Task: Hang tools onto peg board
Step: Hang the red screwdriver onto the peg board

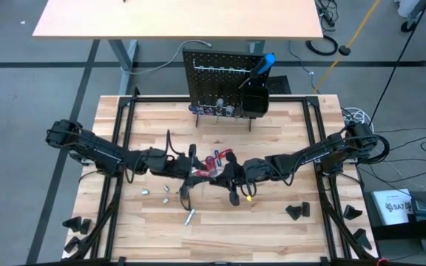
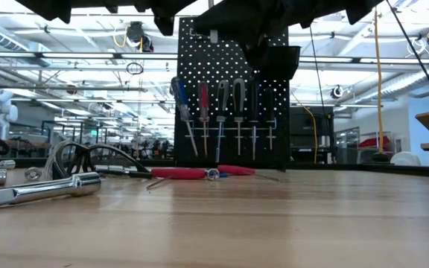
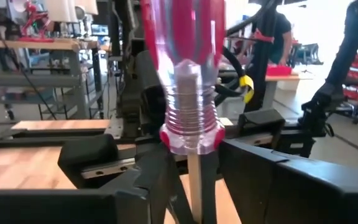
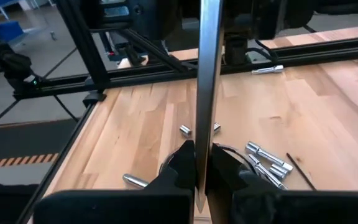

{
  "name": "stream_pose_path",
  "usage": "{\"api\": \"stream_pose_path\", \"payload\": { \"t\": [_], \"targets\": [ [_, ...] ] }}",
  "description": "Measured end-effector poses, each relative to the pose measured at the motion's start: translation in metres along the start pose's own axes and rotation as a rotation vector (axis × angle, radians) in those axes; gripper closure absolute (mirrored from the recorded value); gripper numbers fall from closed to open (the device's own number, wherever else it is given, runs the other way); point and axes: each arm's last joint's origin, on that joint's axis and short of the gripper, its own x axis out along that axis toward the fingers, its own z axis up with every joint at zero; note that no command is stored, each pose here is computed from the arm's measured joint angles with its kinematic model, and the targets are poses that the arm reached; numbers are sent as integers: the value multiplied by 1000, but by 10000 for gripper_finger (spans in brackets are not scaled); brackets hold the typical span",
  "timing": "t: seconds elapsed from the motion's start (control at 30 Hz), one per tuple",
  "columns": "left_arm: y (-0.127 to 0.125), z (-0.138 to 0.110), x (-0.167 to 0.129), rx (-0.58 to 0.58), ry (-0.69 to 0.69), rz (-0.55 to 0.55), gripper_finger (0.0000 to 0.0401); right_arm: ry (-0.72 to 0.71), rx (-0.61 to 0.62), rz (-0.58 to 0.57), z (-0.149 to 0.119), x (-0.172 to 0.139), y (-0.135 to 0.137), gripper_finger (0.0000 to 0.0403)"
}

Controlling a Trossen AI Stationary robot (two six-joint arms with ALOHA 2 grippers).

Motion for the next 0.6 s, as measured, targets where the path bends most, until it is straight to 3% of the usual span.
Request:
{"api": "stream_pose_path", "payload": {
  "t": [0.2,0.43,0.6],
  "targets": [
    [-5,0,0,16,-1,4,201,-1,-4,-4,0,0,0,397],
    [-2,3,0,13,-28,120,111,-2,-4,-7,0,0,0,397],
    [-2,6,0,8,-64,96,87,-4,-3,-7,0,0,0,397]
  ]
}}
